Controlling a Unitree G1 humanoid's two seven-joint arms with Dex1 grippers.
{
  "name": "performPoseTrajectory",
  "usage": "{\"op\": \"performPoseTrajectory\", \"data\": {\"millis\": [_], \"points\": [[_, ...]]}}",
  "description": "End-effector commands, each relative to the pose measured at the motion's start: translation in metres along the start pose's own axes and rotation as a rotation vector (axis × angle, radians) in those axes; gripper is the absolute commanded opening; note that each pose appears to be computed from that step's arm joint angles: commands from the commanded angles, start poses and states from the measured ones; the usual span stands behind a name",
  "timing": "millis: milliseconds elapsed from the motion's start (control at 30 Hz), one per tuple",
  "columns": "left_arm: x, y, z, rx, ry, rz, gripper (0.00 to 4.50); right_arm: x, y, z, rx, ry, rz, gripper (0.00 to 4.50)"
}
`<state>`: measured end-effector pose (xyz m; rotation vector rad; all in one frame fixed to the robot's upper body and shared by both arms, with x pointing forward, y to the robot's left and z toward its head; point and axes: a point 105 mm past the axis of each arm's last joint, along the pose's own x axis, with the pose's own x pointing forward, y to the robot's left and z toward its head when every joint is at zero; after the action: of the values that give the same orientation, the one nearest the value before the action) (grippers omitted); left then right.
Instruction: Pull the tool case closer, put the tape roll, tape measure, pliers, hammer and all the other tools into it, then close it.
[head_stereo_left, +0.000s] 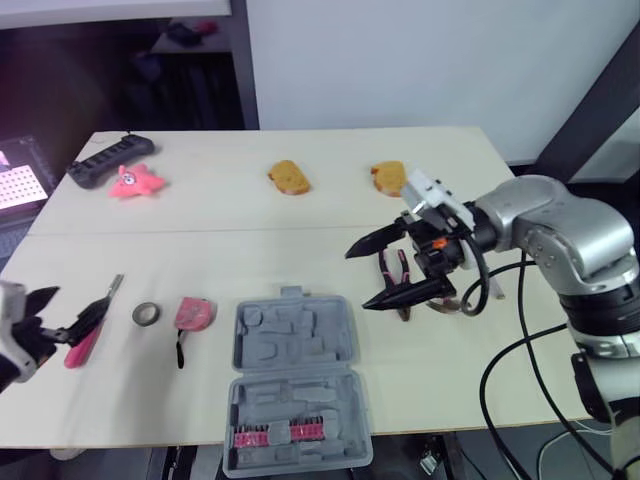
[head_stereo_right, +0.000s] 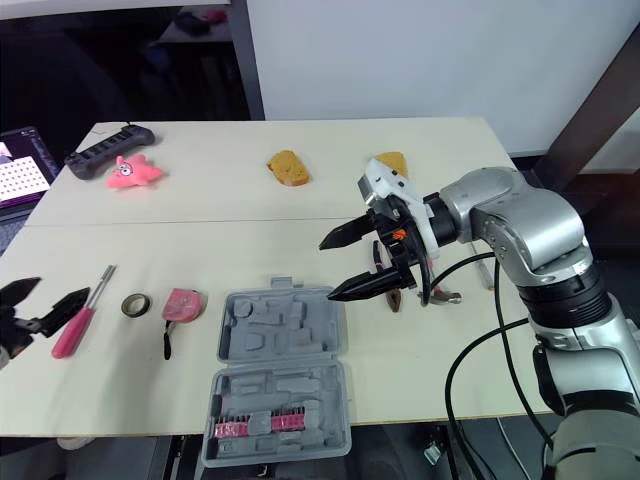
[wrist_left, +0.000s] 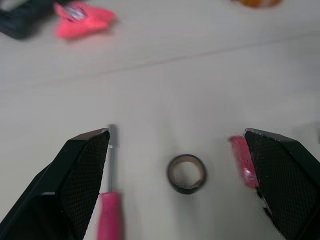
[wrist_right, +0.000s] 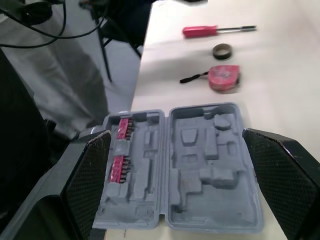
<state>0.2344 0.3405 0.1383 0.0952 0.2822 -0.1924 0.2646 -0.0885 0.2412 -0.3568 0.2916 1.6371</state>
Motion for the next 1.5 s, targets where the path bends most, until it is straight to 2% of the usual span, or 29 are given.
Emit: {"op": "performPoseTrajectory", "data": {"millis": [33, 67, 300, 833, 1100, 1333, 1433, 1500], "points": [[0.014, 0.003, 0.0, 0.049, 0.075, -0.054, 3.17, -0.004, 0.007, 0.012, -0.048, -0.025, -0.037, 4.5], [0.02, 0.001, -0.001, 0.068, 0.101, -0.078, 2.69, -0.004, 0.007, 0.011, -0.043, -0.028, -0.048, 4.5], [0.046, -0.007, -0.01, 0.12, 0.16, -0.101, 2.69, -0.006, 0.008, 0.008, -0.031, -0.026, -0.108, 4.5], [0.069, -0.026, -0.055, 0.007, 0.219, 0.028, 2.69, -0.012, 0.006, 0.019, -0.036, 0.007, -0.133, 4.5], [0.079, -0.028, -0.051, -0.005, 0.188, 0.037, 2.69, -0.016, 0.006, 0.018, -0.033, 0.023, -0.149, 4.5], [0.088, -0.027, -0.055, -0.032, 0.213, 0.041, 2.69, -0.015, 0.003, 0.017, -0.03, 0.032, -0.172, 4.5], [0.09, -0.023, -0.058, -0.05, 0.225, 0.067, 1.86, -0.016, 0.001, 0.016, -0.027, 0.036, -0.183, 4.5], [0.09, -0.018, -0.056, -0.056, 0.218, 0.09, 0.86, -0.016, 0.0, 0.016, -0.025, 0.034, -0.191, 4.5]]}}
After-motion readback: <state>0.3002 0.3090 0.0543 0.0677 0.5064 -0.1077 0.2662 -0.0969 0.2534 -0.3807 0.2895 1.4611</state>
